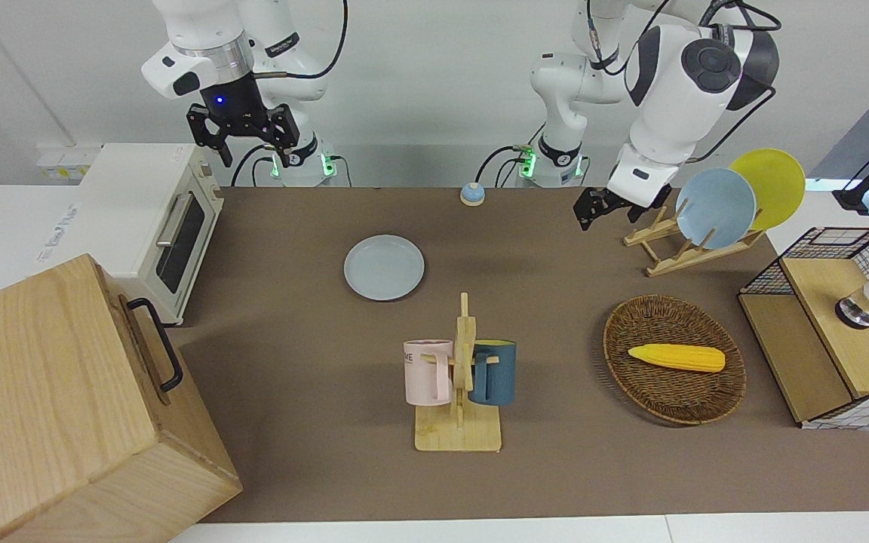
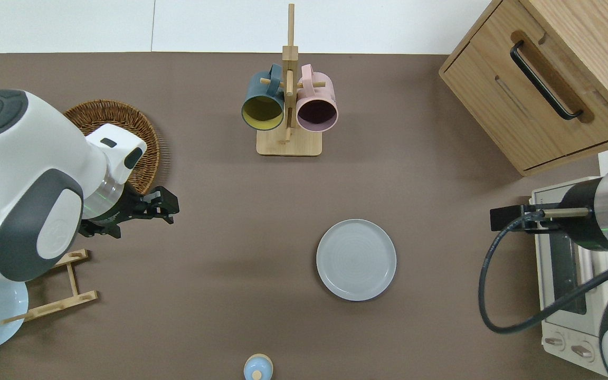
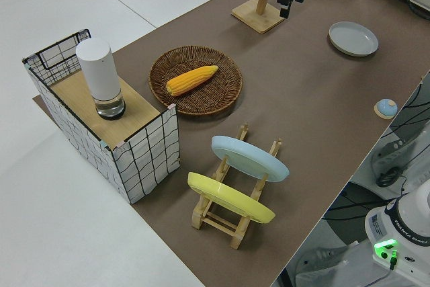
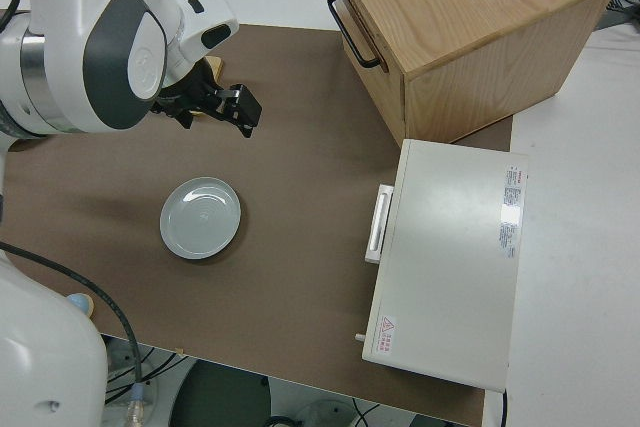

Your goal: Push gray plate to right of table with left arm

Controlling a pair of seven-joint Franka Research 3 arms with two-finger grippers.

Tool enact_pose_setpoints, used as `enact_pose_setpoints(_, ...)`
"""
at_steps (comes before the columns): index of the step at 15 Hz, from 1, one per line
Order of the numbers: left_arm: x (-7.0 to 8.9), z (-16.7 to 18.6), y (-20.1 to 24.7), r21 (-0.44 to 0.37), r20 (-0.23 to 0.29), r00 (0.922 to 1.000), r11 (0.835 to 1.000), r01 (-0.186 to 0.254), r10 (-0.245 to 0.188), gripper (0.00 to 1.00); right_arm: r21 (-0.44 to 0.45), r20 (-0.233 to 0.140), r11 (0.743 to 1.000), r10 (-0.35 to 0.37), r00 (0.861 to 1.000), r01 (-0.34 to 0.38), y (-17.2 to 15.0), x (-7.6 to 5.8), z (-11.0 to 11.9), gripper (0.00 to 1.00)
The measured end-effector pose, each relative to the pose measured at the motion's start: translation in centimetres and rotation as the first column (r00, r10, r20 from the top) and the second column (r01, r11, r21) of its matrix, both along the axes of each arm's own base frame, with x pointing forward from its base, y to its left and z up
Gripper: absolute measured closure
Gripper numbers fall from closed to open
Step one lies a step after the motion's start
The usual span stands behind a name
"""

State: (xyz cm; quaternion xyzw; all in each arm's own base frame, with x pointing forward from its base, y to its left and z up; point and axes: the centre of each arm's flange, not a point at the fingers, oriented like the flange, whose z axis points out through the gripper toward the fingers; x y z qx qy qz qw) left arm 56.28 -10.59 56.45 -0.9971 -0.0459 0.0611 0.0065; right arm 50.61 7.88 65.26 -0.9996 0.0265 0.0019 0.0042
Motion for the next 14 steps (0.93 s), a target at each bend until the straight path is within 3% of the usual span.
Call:
enact_pose_setpoints(2,0.4,1.4,1.4,-0.007,0.029,0.9988,0.999,0.040,-0.040,0.01,0.000,0.000,1.000,0.000,1.000,0.000,0.0,0.0,0.0,0.00)
enact_pose_setpoints(5,1.0,2.9,3.9,-0.011,0.060,0.9962,0.998,0.064,-0.063,0.01,0.000,0.000,1.000,0.000,1.000,0.000,0.0,0.0,0.0,0.00)
enact_pose_setpoints(14,1.4,4.7,6.6,-0.011,0.100,0.9943,0.999,0.036,-0.035,0.00,0.000,0.000,1.000,0.000,1.000,0.000,0.0,0.0,0.0,0.00)
